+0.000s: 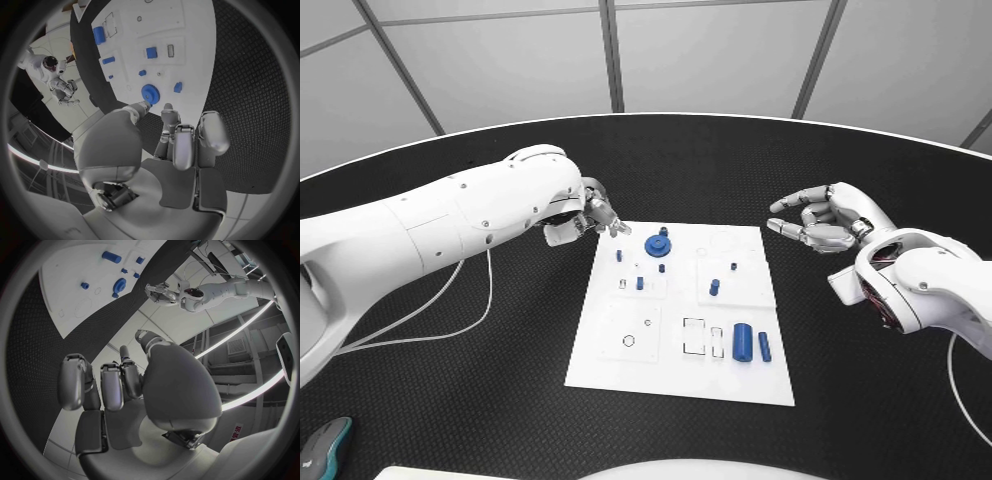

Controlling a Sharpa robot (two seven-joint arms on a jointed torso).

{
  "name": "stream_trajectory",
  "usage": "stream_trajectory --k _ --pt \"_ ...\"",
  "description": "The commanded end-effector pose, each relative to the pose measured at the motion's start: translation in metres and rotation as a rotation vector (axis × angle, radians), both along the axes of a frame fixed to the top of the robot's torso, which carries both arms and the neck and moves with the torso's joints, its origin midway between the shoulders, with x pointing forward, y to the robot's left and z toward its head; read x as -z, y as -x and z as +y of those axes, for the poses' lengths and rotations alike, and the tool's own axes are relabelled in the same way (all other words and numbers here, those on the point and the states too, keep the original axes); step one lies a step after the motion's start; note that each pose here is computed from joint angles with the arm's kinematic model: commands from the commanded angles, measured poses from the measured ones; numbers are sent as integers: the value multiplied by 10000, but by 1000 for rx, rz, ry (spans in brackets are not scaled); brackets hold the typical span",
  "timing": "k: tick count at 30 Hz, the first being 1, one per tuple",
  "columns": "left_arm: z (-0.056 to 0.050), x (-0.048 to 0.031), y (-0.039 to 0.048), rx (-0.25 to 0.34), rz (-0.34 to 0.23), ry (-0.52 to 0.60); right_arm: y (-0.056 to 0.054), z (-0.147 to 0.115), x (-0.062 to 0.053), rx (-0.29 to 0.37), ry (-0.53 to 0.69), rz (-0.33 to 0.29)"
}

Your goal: Assemble the parts on the task board

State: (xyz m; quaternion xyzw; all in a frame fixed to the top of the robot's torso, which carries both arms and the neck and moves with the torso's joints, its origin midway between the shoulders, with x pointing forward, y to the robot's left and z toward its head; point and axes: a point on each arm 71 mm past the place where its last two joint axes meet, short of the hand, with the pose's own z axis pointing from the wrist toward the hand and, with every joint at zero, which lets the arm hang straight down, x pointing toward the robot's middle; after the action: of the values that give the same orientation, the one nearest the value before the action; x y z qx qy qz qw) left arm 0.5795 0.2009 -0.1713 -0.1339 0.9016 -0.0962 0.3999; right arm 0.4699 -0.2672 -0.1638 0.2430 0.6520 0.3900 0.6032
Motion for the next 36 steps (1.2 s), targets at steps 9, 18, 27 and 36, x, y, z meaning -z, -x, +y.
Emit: stream_trajectory --k 9,18,27,36 --pt "33 97 -97 -27 2 -37 3 11 -1 -3 -1 0" --pt "85 132 -135 -47 16 -55 4 20 -2 -5 -2 -1" --pt "97 187 -137 -43 47 -66 2 32 -1 -9 -3 -1" --pt "56 266 -127 -41 59 -56 1 44 -1 -11 -3 -1"
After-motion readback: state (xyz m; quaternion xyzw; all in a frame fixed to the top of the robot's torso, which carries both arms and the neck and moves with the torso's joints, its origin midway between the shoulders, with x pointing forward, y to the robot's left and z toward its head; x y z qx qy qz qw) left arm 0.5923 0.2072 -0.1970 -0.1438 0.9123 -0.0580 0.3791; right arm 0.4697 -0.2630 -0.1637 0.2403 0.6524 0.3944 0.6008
